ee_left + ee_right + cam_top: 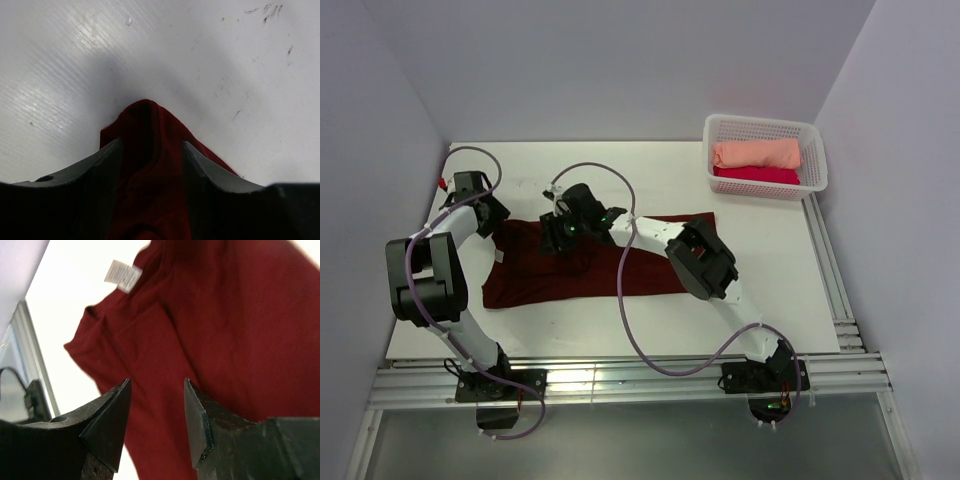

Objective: Roll the t-shirts
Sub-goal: Fold the tshirt

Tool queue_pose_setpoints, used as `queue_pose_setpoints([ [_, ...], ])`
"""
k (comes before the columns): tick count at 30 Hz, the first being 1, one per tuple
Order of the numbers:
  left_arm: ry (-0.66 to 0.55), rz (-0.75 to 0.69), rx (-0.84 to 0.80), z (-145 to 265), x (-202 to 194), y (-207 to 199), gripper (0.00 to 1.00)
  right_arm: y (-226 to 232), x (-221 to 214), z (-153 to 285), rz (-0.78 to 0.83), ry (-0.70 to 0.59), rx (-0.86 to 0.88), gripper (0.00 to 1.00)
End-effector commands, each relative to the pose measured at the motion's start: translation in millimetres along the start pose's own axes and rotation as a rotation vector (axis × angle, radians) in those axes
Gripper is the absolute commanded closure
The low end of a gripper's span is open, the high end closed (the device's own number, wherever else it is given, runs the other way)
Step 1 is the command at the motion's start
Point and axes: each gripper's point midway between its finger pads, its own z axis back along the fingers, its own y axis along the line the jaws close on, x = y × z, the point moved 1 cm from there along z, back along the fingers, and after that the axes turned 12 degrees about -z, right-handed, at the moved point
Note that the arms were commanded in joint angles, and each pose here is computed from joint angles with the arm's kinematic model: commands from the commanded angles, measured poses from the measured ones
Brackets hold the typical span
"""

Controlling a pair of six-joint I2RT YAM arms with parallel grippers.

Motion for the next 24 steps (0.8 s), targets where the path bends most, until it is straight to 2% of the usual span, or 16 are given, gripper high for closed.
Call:
queue_pose_setpoints([
  [1, -0.029, 0.012, -0.078, -0.9, 10.1, -15.2, 0.46, 9.4, 13.5, -10.2, 0.064, -0.039, -0.031, 0.46],
  [6, -0.016, 0.007, -0.073, -8.8, 7.2, -15.7, 0.63, 2.9, 10.2, -21.2, 0.066, -0.033, -0.069, 0.46],
  [7, -0.017, 0.008, -0.070, -10.2, 7.5, -15.5, 0.69, 0.5, 10.2, -22.3, 0.066, -0.033, -0.072, 0.46],
  [9, -0.018, 0.009, -0.061, -12.7, 9.1, -14.4, 0.74, -1.9, 7.9, -25.8, 0.062, -0.022, -0.077, 0.46],
  [10, -0.018, 0.008, -0.058, -14.1, 9.2, -14.9, 0.82, -3.9, 7.7, -26.7, 0.059, -0.020, -0.081, 0.46],
  [12, -0.011, 0.010, -0.055, -18.1, 8.5, -15.2, 0.89, -3.1, 7.2, -28.3, 0.056, -0.016, -0.078, 0.46],
  [13, -0.010, 0.010, -0.054, -19.8, 8.9, -15.7, 0.96, -2.6, 10.2, -28.3, 0.057, -0.022, -0.079, 0.46],
  [14, -0.010, 0.010, -0.051, -20.7, 10.5, -16.0, 1.00, -2.9, 8.3, -29.0, 0.056, -0.016, -0.080, 0.46],
  [24, -0.020, 0.020, -0.018, -20.3, 17.8, -4.7, 0.99, -6.3, 5.5, -29.4, 0.049, -0.009, -0.091, 0.46],
])
